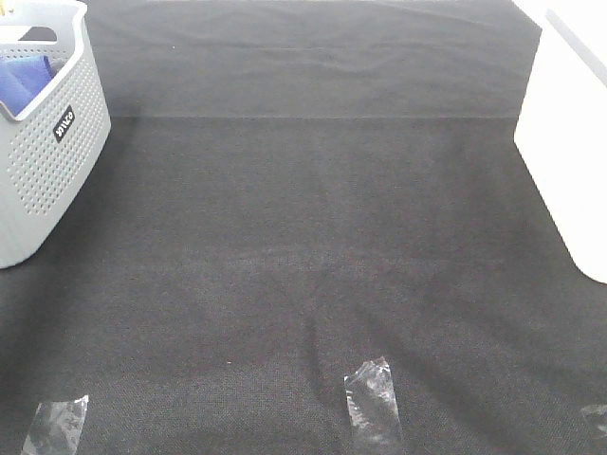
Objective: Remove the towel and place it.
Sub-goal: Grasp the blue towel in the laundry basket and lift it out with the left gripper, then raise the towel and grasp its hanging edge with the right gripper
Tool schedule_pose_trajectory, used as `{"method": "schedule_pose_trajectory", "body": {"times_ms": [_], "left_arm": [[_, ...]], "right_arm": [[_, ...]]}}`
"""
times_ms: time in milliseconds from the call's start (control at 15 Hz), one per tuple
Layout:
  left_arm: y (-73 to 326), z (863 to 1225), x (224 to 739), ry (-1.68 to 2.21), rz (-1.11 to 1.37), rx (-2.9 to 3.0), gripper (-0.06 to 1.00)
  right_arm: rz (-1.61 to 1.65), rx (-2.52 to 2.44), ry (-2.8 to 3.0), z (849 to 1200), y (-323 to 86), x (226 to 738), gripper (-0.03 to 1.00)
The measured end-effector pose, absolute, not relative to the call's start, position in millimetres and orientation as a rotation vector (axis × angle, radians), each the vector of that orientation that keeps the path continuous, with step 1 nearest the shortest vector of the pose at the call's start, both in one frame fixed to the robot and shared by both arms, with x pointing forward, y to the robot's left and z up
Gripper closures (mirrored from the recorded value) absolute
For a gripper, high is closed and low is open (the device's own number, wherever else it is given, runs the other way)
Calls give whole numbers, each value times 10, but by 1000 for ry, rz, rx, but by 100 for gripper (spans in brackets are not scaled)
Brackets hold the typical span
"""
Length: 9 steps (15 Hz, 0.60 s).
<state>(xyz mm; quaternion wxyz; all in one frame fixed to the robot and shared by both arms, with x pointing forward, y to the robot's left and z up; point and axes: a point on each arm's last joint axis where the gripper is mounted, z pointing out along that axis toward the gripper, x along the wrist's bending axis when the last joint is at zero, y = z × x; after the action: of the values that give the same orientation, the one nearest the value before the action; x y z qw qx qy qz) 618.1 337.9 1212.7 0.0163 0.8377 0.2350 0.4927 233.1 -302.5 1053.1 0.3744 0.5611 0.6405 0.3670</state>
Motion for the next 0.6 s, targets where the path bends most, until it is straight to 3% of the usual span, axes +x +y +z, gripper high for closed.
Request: {"method": "schedule_pose_trajectory", "body": {"times_ms": [333,600], "left_arm": [[2778,12932,5484,450,1810,2287,94],[2311,13133,5222,280,1798,2110,94]], "right_arm": [[940,1437,1640,10531,-3025,2331,42],[940,1437,1640,10531,-3025,2331,42]]}}
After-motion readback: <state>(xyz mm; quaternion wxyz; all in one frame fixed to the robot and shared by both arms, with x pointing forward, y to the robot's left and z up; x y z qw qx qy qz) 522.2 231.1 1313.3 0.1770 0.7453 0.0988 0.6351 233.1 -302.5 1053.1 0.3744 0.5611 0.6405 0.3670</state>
